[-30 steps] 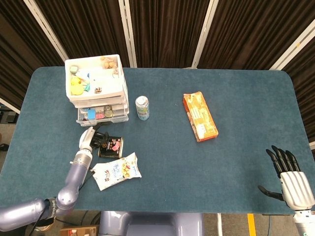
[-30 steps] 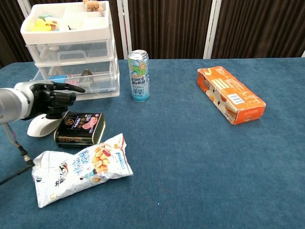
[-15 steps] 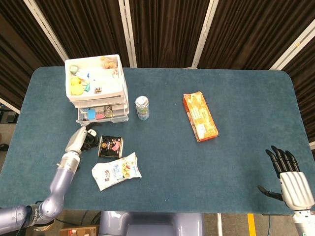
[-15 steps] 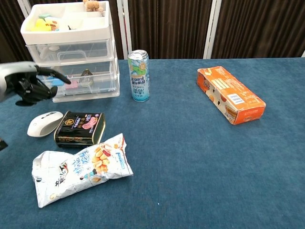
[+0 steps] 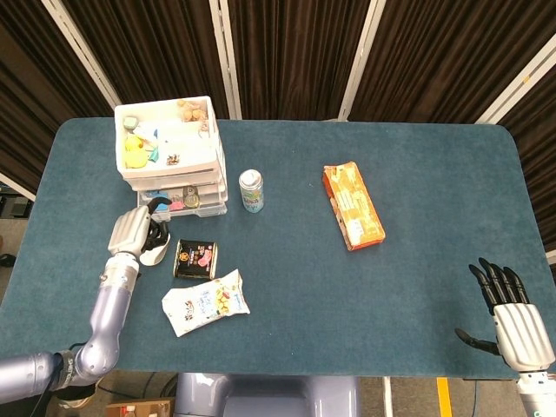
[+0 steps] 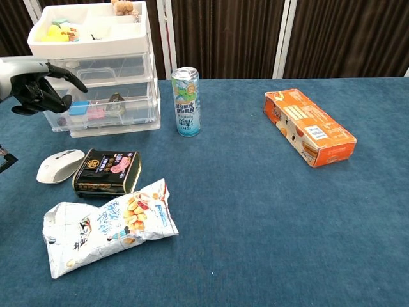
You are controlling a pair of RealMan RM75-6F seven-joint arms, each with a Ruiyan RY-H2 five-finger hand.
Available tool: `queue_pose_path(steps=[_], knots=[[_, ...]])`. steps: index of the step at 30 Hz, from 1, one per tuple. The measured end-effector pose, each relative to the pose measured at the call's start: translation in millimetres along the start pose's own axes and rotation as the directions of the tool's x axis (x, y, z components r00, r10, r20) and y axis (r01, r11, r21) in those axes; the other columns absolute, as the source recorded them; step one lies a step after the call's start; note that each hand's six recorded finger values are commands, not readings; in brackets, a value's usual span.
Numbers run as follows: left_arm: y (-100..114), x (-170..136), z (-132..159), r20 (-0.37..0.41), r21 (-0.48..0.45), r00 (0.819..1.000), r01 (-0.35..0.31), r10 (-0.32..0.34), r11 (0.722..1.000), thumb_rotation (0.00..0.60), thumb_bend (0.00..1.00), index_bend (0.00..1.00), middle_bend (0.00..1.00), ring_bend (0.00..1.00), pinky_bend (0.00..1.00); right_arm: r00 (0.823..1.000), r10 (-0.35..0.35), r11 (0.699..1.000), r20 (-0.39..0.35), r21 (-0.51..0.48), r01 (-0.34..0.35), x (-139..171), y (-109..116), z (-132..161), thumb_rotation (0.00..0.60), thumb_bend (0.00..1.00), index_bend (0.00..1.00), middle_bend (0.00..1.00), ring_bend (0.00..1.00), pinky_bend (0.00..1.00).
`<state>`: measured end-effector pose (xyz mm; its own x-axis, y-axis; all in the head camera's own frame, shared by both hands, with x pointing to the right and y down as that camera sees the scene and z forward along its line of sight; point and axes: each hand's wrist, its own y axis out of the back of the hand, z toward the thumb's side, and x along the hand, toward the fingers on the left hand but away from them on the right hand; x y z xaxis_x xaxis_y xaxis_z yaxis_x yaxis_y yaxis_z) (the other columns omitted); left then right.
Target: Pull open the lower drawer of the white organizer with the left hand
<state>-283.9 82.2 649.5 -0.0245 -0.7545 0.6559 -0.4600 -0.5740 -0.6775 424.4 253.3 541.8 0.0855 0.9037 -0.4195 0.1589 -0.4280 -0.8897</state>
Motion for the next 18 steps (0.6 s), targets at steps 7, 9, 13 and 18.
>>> queue_pose_path(steps=[7,9,13,18], knots=[[-9,12,6,-0.079,0.019,0.996,0.054,-0.053,0.998,0.6,0.65,0.23,0.99,0.94,0.95,1.0,0.003,1.0,0.002,-0.006,-0.003,0,0,-1,0.6,0.09,0.0,0.0,0.0,0.0],[-12,15,6,-0.094,0.014,0.994,0.06,-0.059,0.998,0.6,0.65,0.23,0.99,0.94,0.95,1.0,0.004,1.0,0.001,-0.007,-0.004,0,0,-1,0.6,0.09,0.0,0.0,0.0,0.0],[-14,19,6,-0.112,0.012,0.992,0.065,-0.063,0.998,0.6,0.65,0.23,0.99,0.94,0.95,1.0,0.004,1.0,0.0,-0.007,-0.004,0,1,-1,0.6,0.09,0.0,0.0,0.0,0.0],[-17,20,6,-0.116,0.01,0.99,0.084,-0.083,0.996,0.6,0.65,0.27,0.99,0.94,0.95,1.0,0.003,1.0,0.0,-0.006,-0.003,0,0,0,0.6,0.09,0.0,0.0,0.0,0.0]])
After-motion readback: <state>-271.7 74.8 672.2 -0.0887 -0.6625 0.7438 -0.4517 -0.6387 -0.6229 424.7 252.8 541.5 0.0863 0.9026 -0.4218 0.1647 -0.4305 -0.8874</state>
